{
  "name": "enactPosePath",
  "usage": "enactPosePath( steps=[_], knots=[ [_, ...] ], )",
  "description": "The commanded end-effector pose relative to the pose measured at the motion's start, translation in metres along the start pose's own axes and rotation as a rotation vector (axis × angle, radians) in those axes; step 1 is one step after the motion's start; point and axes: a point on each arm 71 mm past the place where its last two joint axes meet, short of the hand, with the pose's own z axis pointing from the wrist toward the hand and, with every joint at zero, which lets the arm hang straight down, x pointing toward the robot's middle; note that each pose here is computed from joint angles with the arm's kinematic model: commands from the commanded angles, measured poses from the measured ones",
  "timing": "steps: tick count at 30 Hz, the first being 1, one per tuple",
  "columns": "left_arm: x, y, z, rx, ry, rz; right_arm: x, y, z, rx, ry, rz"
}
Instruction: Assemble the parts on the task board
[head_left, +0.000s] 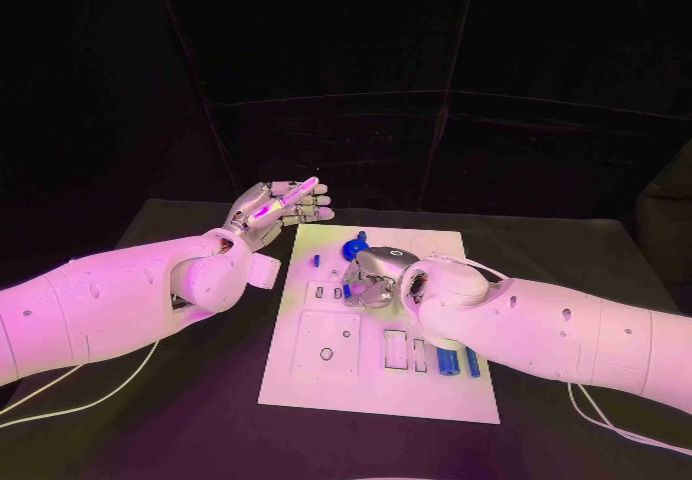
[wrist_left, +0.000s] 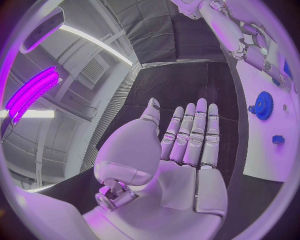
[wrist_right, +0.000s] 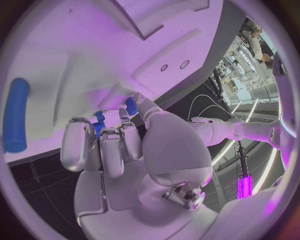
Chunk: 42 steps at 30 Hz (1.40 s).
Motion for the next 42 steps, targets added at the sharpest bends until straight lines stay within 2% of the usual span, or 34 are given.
enactPosePath(
  steps=[1,7,14,19,24,28,32,39,42],
  knots=[
    [0.0012,-0.0016,0.0004,0.011,0.017,-0.002,-0.002,0.0,0.0,0.006,-0.024,0.002],
    [0.0011,-0.0017,0.0004,0.013,0.022,-0.005,-0.005,0.003,-0.003,-0.027,-0.077,0.021],
    [-0.0011,-0.0018,0.0002,0.012,0.027,-0.004,-0.011,0.003,-0.018,-0.108,-0.142,0.072],
    [-0.0008,-0.0018,0.0001,0.01,0.061,0.024,-0.019,-0.005,-0.033,-0.158,-0.144,0.156],
    [-0.0067,-0.0037,-0.0021,-0.026,0.077,0.052,-0.039,-0.021,-0.046,-0.154,-0.108,0.288],
    [-0.0121,-0.0077,-0.001,-0.116,0.17,0.144,-0.062,-0.037,-0.059,-0.139,-0.091,0.389],
    [-0.0142,-0.0108,0.0011,-0.223,0.239,0.288,-0.082,-0.051,-0.069,-0.141,-0.115,0.415],
    [-0.0086,-0.0092,0.0034,-0.488,0.359,0.607,-0.104,-0.072,-0.079,-0.118,-0.17,0.396],
    [-0.0064,-0.0078,0.0045,-0.593,0.387,0.733,-0.109,-0.079,-0.081,-0.102,-0.19,0.391]
  ],
)
